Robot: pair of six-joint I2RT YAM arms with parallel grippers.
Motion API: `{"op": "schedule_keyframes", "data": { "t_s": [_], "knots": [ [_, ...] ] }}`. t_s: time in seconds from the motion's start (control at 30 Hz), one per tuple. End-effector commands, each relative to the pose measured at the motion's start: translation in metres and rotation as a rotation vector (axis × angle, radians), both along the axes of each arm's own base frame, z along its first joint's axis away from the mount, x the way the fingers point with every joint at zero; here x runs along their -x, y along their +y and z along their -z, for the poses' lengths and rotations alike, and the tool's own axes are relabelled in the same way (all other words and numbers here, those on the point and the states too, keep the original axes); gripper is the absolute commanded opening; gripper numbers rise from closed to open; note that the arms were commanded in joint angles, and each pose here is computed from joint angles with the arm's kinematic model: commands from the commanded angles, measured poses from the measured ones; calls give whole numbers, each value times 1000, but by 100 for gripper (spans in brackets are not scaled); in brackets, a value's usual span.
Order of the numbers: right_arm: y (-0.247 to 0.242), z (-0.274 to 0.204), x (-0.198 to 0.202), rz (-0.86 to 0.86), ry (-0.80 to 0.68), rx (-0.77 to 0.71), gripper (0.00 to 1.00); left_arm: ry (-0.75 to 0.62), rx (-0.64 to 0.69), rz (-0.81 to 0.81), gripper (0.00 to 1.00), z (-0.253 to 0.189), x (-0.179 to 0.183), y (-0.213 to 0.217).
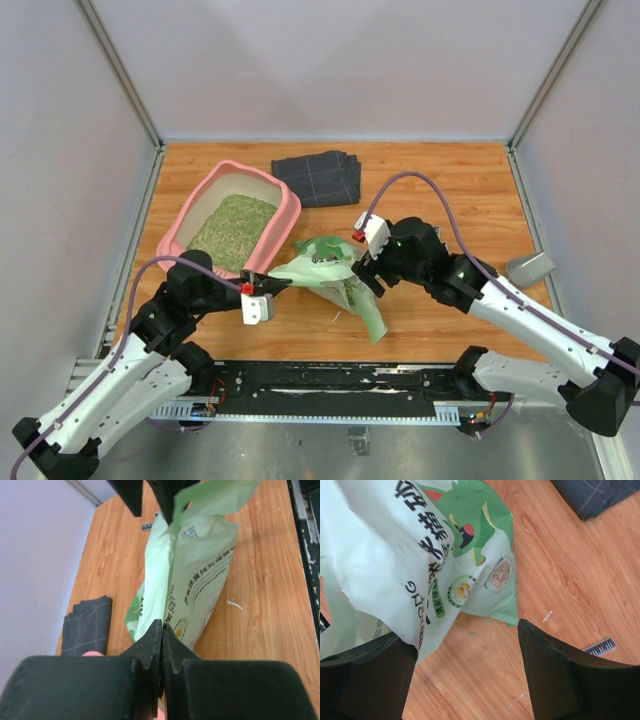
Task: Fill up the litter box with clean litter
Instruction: Open the cat litter bag at the center of the board.
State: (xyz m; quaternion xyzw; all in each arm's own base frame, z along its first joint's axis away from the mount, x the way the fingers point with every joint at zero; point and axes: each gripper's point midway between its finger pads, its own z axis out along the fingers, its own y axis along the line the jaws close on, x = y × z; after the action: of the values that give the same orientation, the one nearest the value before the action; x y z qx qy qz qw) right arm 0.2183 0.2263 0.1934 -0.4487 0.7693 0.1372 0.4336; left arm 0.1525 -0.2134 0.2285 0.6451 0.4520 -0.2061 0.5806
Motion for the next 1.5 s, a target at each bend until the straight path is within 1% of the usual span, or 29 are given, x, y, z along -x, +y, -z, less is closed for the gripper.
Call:
{"op": "schedule_keyframes", "data": {
  "t_s": [0.0, 0.1, 0.2, 0.23, 0.27, 0.33, 0.37, 0.47, 0.53, 0.57, 0.63, 0.7, 0.73, 0.77, 0.9, 0.93, 1.03, 1.13, 1.2, 1.37, 1.47],
  "knots": [
    [-26, 3, 0, 115, -13, 53, 77, -120, 95, -24, 0, -22, -6, -1],
    [-32, -14, -1, 173, -26, 14, 80, -96, 164, -60, 0, -24, -9, -2],
    [-40, -41, -6, 251, -72, -53, 85, -47, 190, -57, 0, -25, -7, -5],
    [-45, -49, -9, 274, -93, -68, 91, -30, 196, -57, 0, -25, -7, -5],
    [-50, -55, -12, 306, -114, -80, 100, -18, 203, -55, 0, -26, -5, -6],
    [-57, -68, -17, 357, -145, -114, 98, 0, 222, -45, 0, -26, -3, -7],
    [-54, -73, -16, 341, -148, -131, 98, 0, 237, -42, 0, -28, -1, -8],
    [-35, -78, -3, 203, -108, -155, 98, 15, 257, -50, 0, -29, -2, -8],
    [-32, -77, 5, 173, -70, -162, 99, 34, 269, -73, 0, -31, -5, -7],
    [-27, -77, 13, 133, -43, -174, 99, 42, 274, -90, 0, -32, -7, -6],
    [-16, -75, 36, 0, 13, -199, 99, 53, 278, -102, 0, -33, -9, -6],
    [-9, -77, 58, -107, 43, -247, 99, 57, 282, -111, 0, -33, -10, -5],
    [-9, -81, 67, -139, 50, -276, 100, 61, 286, -120, 0, -33, -11, -5],
    [-9, -84, 74, -149, 59, -302, 97, 63, 290, -128, 0, -34, -12, -4],
    [-7, -81, 94, -148, 141, -370, 74, 85, 315, -173, 0, -39, -18, -2],
    [-8, -78, 96, -138, 150, -367, 73, 93, 323, -185, 0, -41, -20, -2],
    [-8, -65, 99, -108, 127, -338, 74, 124, 345, -222, 0, -46, -26, -1],
    [-9, -52, 95, -61, 95, -264, 80, 147, 352, -244, 0, -51, -31, -2],
    [-6, -51, 96, -53, 89, -245, 81, 161, 351, -254, 0, -53, -34, -3],
    [16, -51, 100, -48, 100, -283, 81, 192, 357, -266, 0, -54, -37, -5],
    [18, -47, 96, 19, 60, -228, 79, 192, 360, -261, 0, -54, -36, -5]
  ]
}}
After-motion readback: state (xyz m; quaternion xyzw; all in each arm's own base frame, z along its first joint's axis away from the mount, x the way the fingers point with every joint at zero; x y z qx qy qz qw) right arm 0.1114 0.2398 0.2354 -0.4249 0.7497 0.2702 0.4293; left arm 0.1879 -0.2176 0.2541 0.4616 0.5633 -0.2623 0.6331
